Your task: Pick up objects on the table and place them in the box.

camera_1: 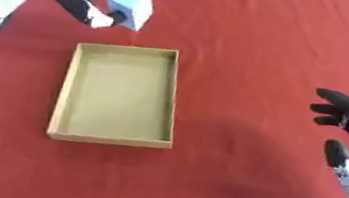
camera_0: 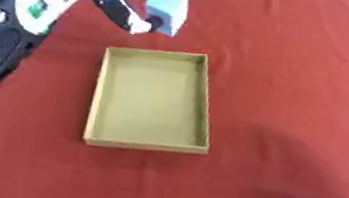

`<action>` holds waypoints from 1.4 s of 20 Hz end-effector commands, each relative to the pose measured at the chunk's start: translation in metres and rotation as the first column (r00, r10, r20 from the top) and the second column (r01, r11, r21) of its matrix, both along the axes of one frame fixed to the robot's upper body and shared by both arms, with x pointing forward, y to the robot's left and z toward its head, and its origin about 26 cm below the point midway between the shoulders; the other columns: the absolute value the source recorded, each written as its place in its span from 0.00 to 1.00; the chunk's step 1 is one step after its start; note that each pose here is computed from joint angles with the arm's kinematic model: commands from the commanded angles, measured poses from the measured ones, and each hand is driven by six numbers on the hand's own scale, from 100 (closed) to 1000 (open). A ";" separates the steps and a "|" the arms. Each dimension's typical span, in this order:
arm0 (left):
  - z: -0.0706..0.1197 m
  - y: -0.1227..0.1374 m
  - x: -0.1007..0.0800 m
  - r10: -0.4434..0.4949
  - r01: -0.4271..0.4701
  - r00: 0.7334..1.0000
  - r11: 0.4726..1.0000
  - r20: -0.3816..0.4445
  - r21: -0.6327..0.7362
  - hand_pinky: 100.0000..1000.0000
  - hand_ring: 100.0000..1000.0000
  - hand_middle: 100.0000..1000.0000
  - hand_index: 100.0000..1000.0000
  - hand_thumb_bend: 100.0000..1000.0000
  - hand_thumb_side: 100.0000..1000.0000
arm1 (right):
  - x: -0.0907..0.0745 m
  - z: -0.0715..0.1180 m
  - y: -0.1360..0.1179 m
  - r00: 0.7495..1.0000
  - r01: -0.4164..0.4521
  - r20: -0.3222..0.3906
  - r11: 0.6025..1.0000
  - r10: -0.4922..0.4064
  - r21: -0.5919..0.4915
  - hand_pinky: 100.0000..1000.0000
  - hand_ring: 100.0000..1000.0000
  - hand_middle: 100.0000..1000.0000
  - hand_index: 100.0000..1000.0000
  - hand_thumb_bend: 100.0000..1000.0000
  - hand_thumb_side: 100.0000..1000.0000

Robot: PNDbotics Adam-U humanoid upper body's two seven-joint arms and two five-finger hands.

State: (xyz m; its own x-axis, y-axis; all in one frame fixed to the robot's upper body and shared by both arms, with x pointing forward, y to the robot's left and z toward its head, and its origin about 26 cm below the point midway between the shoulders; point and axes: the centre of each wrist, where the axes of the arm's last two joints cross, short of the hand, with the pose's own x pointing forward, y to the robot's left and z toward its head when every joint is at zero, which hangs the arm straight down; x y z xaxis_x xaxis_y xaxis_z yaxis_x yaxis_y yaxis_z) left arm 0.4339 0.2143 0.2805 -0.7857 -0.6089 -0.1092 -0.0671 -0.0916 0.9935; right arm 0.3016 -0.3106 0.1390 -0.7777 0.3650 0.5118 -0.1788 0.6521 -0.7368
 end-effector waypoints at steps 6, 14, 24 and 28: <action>-0.019 -0.004 -0.008 -0.029 0.033 0.999 0.991 -0.034 0.128 0.59 0.48 0.51 0.78 0.13 0.15 | 0.000 0.008 -0.002 1.000 0.004 0.022 1.000 -0.005 0.006 0.75 0.85 0.93 0.99 0.00 0.76; -0.046 -0.002 -0.011 -0.023 0.037 0.996 0.983 -0.084 0.178 0.64 0.57 0.62 0.81 0.13 0.26 | 0.000 0.008 -0.002 1.000 0.006 0.023 1.000 -0.006 0.010 0.75 0.85 0.93 0.99 0.00 0.76; -0.042 0.015 -0.032 -0.028 0.030 0.999 0.994 -0.019 0.109 0.72 0.69 0.74 0.85 0.31 0.65 | 0.001 0.008 -0.002 1.000 0.009 0.023 1.000 -0.009 0.013 0.75 0.85 0.93 0.99 0.00 0.77; -0.032 0.032 -0.047 0.001 -0.001 1.000 1.000 0.004 -0.015 0.70 0.62 0.68 0.84 0.08 0.50 | 0.000 0.008 -0.003 1.000 0.012 0.021 1.000 -0.013 0.017 0.75 0.85 0.93 0.99 0.00 0.77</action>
